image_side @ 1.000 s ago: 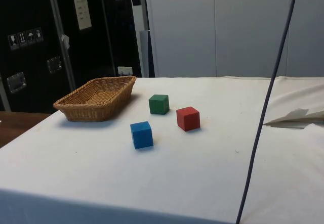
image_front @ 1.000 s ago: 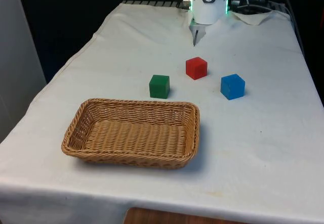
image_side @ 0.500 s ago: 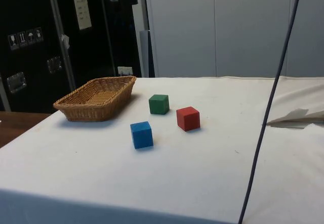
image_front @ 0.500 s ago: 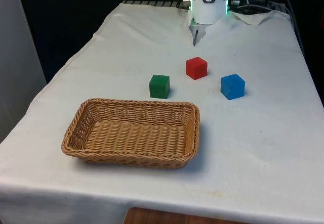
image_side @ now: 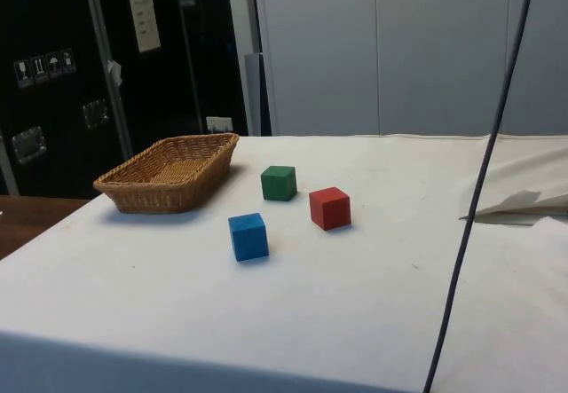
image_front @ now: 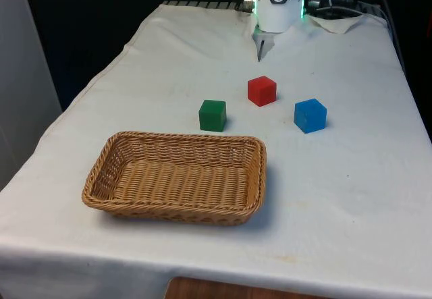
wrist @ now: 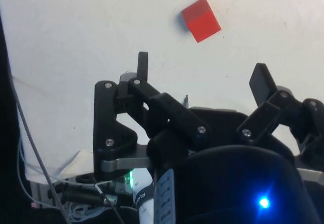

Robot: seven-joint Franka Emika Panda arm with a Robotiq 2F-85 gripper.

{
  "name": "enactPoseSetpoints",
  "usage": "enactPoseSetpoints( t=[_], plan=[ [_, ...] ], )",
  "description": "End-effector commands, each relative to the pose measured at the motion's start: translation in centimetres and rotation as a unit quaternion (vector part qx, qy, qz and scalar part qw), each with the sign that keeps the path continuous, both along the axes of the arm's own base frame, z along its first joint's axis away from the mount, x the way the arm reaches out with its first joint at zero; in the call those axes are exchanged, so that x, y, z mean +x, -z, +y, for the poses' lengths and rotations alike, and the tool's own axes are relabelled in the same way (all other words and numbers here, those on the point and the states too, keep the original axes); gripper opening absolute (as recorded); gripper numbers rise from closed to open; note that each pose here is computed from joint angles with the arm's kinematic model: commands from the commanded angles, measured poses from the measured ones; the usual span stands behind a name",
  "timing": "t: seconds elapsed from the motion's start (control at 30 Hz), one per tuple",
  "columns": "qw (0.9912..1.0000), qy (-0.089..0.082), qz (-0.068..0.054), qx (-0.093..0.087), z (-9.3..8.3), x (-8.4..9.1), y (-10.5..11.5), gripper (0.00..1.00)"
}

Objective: Pick up the blue cube and place it into the basket.

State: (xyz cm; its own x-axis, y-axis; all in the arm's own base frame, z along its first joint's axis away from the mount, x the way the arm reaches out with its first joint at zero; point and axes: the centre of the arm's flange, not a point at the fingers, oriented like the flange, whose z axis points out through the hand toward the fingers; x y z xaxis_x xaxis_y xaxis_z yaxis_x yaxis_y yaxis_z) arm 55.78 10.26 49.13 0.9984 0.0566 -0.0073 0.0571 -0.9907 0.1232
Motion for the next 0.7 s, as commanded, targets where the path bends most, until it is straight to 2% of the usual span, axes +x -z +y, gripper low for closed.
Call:
enactPoseSetpoints(
  t=[0.0,0.1,0.13,0.23,0.43,0.47,0.57,0.67],
  plan=[
    [0.99998,-0.002,-0.006,-0.003,0.5,0.0,0.1,1.0],
    [0.99986,-0.013,-0.01,-0.002,1.4,0.0,0.3,1.0],
    [0.99994,-0.01,-0.005,-0.001,1.1,0.0,0.1,1.0],
    [0.99966,-0.022,-0.013,-0.001,2.1,0.1,0.6,1.0],
    [0.99901,-0.04,-0.018,0.005,2.7,0.2,1.4,1.0],
    [0.99925,-0.036,-0.015,0.003,2.6,0.1,1.3,1.0],
    [0.99819,-0.056,-0.019,0.008,2.8,0.2,1.9,1.0],
    [0.99752,-0.067,-0.019,0.01,2.7,0.2,2.2,1.0]
  ],
)
